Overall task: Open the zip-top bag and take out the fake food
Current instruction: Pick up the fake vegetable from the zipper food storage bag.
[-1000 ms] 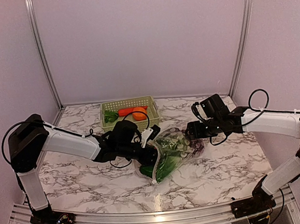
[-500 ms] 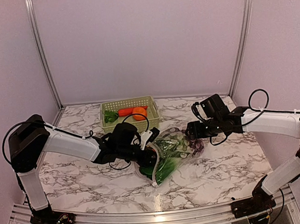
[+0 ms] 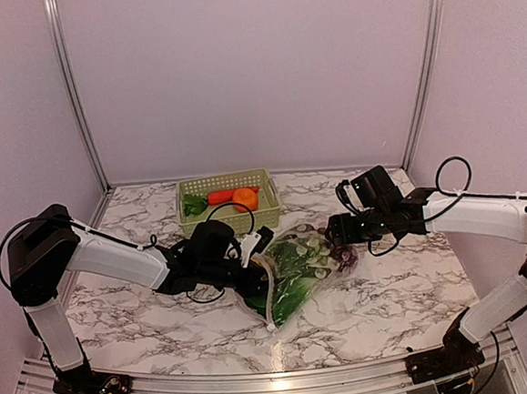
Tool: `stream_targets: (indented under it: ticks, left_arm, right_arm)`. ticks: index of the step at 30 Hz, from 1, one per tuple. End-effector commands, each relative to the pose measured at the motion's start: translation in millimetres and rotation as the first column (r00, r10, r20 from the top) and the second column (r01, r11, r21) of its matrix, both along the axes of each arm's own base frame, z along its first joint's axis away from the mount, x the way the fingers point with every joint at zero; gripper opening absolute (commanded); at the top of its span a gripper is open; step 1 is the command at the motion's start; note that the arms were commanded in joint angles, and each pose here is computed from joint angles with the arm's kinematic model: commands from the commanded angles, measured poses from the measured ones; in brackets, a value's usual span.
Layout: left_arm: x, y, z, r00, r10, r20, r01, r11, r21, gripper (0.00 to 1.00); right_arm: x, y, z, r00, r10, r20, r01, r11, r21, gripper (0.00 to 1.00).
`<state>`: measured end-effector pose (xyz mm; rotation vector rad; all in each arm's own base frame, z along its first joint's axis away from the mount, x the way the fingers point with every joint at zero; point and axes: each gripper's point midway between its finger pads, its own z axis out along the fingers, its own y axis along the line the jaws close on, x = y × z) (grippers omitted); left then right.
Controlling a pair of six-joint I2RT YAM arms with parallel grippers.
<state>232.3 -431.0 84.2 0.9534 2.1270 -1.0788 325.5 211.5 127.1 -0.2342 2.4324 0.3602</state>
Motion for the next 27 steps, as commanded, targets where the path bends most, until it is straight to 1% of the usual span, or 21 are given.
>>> stream_targets:
  ticks: [1, 2, 6, 7, 9, 11, 21, 27]
  left_arm:
    - [-2.7, 8.0, 6.6, 1.000, 0.029, 0.002, -0.029, 0.999, -0.019, 0.04]
    - [-3.1, 8.7, 6.7, 1.000, 0.030, 0.002, -0.030, 0.999, -0.021, 0.06]
    - [-2.6, 12.8, 3.9, 0.999, 0.043, -0.006, -0.043, 0.999, -0.018, 0.06]
    - [-3.1, 13.3, 4.7, 0.999, 0.043, -0.006, -0.043, 0.999, -0.022, 0.08]
    - [-4.3, 14.6, 5.7, 0.999, 0.041, -0.008, -0.041, 0.999, -0.029, 0.17]
    - [-4.3, 15.2, 5.9, 0.999, 0.042, -0.007, -0.042, 0.999, -0.030, 0.20]
    - [-3.6, 19.5, 4.7, 0.999, 0.041, -0.005, -0.041, 0.999, -0.027, 0.20]
    - [-2.8, 8.1, 6.3, 1.000, 0.009, -0.008, -0.010, 0.999, -0.041, 0.18]
  right_arm:
    - [0.6, 3.0, -6.8, 1.000, 0.001, -0.007, -0.001, 1.000, -0.008, 0.77]
    - [0.6, 3.0, -7.9, 1.000, 0.001, -0.009, -0.002, 1.000, -0.009, 0.77]
    - [0.6, 3.0, -8.4, 1.000, 0.002, -0.009, -0.002, 1.000, -0.010, 0.77]
    - [0.5, 2.7, -8.8, 1.000, 0.001, -0.010, -0.001, 1.000, -0.010, 0.77]
    - [-0.1, 2.3, -9.9, 1.000, 0.001, -0.012, -0.001, 1.000, -0.012, 0.77]
    - [-0.2, 2.3, -10.8, 1.000, 0.000, -0.014, -0.001, 1.000, -0.012, 0.77]
    - [-0.8, 1.3, -12.5, 1.000, -0.001, -0.016, 0.001, 1.000, -0.017, 0.77]
    - [0.6, 1.7, -11.8, 1.000, -0.001, -0.013, 0.001, 1.000, -0.018, 0.77]
